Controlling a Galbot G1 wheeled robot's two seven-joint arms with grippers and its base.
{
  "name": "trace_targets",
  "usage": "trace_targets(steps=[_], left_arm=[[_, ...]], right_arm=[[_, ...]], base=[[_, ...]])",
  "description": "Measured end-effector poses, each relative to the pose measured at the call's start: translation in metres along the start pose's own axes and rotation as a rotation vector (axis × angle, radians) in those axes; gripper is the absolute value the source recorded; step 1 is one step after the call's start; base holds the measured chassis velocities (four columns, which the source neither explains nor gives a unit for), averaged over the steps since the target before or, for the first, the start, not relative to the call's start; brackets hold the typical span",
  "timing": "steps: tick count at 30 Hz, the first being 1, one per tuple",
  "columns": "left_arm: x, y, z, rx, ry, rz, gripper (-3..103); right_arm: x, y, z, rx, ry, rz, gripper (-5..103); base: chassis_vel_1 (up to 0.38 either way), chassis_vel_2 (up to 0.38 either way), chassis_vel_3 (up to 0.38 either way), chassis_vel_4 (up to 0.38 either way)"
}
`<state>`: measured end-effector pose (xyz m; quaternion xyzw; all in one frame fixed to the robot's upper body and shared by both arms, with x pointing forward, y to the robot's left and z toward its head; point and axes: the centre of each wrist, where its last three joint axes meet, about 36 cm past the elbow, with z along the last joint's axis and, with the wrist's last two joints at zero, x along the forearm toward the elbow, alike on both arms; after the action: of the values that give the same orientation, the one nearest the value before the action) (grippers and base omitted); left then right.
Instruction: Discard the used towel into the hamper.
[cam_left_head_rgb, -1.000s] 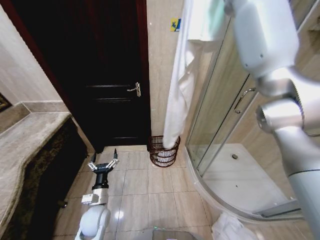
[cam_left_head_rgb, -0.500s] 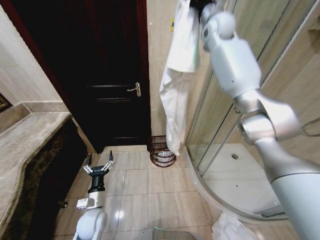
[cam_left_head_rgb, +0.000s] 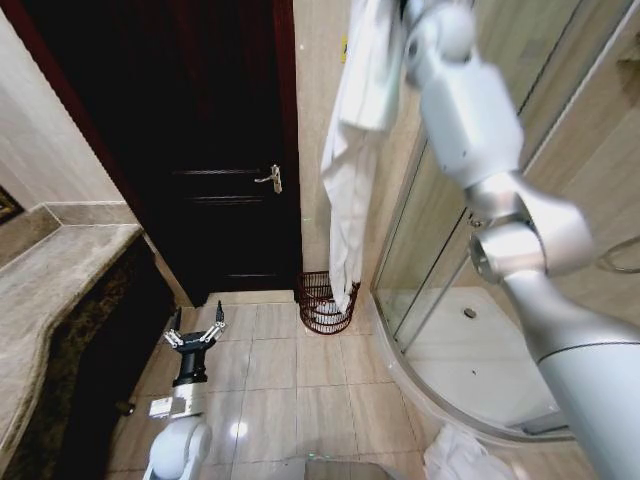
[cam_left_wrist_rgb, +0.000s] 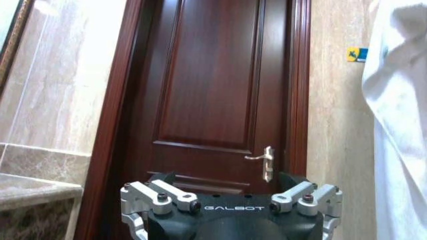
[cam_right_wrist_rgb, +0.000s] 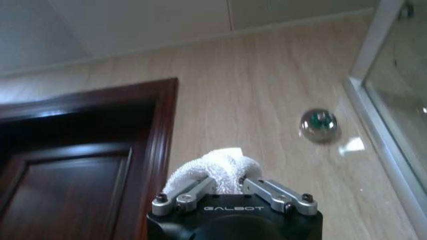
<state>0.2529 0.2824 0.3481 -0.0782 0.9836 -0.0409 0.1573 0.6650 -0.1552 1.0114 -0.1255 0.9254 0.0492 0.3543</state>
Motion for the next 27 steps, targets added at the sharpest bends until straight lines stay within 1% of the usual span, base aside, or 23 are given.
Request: trace_targets(steps=[2,6,12,19,27], left_arm=[[0.0,-0.001,0.0,0.001,0.0,0.0,100],[-0.001,0.0,-0.002,-0.007,-0.004,0.01,100],[-0.003,0.0,-0.004,-0.017,-0.005,0.018,100],[-0.003,-0.003,-0.004,-0.021,-0.006,0.025,100],[-0.002,0.004,-0.003,-0.036,-0.007,0.022,100]], right_arm=[[0.002,0.0,-0.004,0.003,0.004,0.001,4],[0.015,-0.013,0.0,0.051,0.015,0.0,4],[0.018,-0.022,-0.002,0.066,0.018,0.008,4],[0.02,-0.021,-0.014,0.07,0.0,-0.003,4],[0.031,-0.014,-0.019,0.083,-0.006,-0.032,4]], base=[[0.0,0.0,0.0,0.0],[0.0,0.0,0.0,0.0],[0.0,0.0,0.0,0.0],[0.0,0.0,0.0,0.0],[0.0,0.0,0.0,0.0]])
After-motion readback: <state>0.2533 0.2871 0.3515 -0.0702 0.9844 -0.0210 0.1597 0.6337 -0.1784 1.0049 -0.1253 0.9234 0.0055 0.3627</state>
